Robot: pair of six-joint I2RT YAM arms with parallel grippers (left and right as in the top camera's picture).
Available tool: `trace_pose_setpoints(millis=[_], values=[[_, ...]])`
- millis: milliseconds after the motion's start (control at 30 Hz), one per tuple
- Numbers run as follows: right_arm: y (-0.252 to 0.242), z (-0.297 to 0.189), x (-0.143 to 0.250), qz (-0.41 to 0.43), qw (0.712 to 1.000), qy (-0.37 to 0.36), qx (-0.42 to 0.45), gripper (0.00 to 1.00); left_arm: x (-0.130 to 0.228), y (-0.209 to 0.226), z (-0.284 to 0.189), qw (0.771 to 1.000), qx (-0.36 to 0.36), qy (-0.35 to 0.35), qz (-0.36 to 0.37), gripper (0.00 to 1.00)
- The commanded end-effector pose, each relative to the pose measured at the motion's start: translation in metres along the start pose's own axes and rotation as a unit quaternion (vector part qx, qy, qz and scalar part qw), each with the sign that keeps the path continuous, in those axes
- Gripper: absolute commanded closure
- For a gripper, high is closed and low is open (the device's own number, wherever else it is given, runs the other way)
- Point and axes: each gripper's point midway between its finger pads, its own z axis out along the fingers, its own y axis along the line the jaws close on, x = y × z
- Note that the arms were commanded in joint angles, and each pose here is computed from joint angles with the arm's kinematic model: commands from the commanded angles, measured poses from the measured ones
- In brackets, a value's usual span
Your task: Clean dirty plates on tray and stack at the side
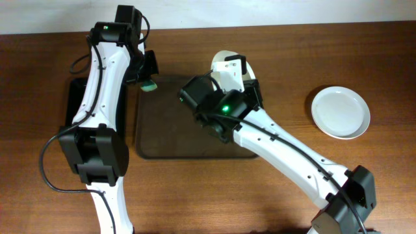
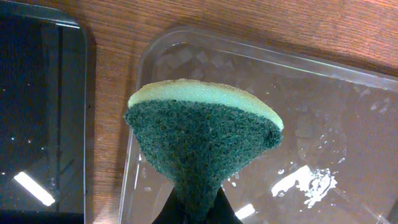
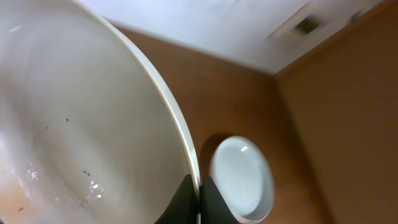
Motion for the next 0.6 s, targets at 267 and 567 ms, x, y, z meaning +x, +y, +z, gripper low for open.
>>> trace_pose_setpoints(millis=[267,567], values=[[-0.03,-0.01,-0.022,0.005,0.993,-0.07,0.097,0.96,-0.003,0.002,-0.006,1.0,-0.003,-0.009,0.007,0.99],[-0.033,-0.011,-0.024,0.004,0.992,-0.075,0.105,0.96,-0.002,0.002,-0.006,1.0,-0.003,-0.008,0.007,0.99]])
